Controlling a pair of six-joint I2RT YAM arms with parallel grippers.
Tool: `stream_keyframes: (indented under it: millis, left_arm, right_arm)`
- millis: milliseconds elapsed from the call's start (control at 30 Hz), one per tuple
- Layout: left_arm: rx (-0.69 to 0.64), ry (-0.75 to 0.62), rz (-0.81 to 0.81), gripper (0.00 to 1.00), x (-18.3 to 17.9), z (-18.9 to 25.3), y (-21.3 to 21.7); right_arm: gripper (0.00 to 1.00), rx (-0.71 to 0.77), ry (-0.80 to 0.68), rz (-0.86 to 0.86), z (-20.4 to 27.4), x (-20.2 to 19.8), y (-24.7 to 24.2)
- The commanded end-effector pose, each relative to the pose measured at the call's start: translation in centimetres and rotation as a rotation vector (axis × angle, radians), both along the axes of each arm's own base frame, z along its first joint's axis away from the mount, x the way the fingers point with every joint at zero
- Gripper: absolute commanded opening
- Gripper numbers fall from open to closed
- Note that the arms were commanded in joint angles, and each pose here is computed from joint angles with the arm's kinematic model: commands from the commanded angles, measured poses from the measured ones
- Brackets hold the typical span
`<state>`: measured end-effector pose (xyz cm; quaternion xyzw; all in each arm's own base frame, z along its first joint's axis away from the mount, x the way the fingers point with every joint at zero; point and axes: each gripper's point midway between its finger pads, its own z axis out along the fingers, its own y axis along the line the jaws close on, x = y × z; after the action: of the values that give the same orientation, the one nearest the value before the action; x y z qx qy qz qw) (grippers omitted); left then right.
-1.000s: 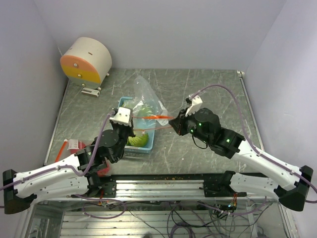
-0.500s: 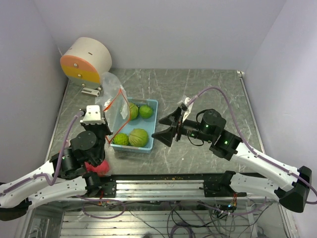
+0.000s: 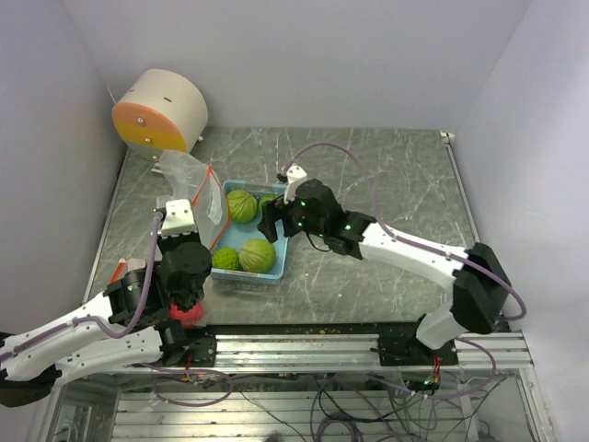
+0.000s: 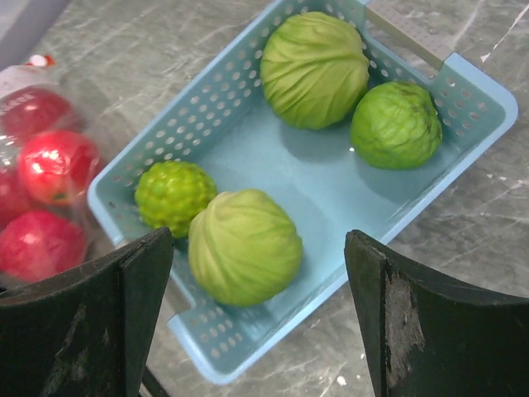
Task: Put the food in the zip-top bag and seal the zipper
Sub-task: Pick up the fake vegetable from the bin.
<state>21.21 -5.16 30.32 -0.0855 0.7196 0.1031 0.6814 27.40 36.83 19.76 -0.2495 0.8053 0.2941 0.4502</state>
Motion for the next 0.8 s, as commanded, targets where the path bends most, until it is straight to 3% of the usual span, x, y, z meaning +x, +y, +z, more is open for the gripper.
stream_keyframes:
  millis: [0,133,267,333,600,733,767]
  left_arm:
    - [0.016,0.0,0.063,0.07,-0.2,-1.0,1.0]
    - [0.015,0.003,0.06,0.07,-0.1,-1.6,0.7]
    - [-0.001,0.0,0.045,0.07,-0.1,-1.5,0.7]
    - [-0.01,-0.004,0.038,0.07,-0.2,-1.5,0.7]
    - [-0.015,-0.006,0.023,0.07,-0.1,-1.7,0.6]
    - [-0.014,-0.003,0.025,0.07,-0.2,-1.7,0.5]
    - [-0.016,-0.003,0.024,0.07,-0.2,-1.7,0.5]
  right_arm:
    - [0.85,-0.089,0.017,-0.012,-2.1,1.3,1.5]
    - [0.87,-0.145,0.073,0.06,-6.0,0.5,3.4]
    - [0.99,-0.217,0.133,0.108,-10.0,-0.2,4.1]
    - [1.0,-0.242,0.159,0.15,-11.3,-0.8,4.5]
    - [1.0,-0.306,0.224,0.214,-15.2,-1.9,4.7]
    - [0.92,-0.339,0.264,0.231,-16.8,-2.6,4.4]
    - [0.86,-0.341,0.267,0.231,-17.0,-2.7,4.2]
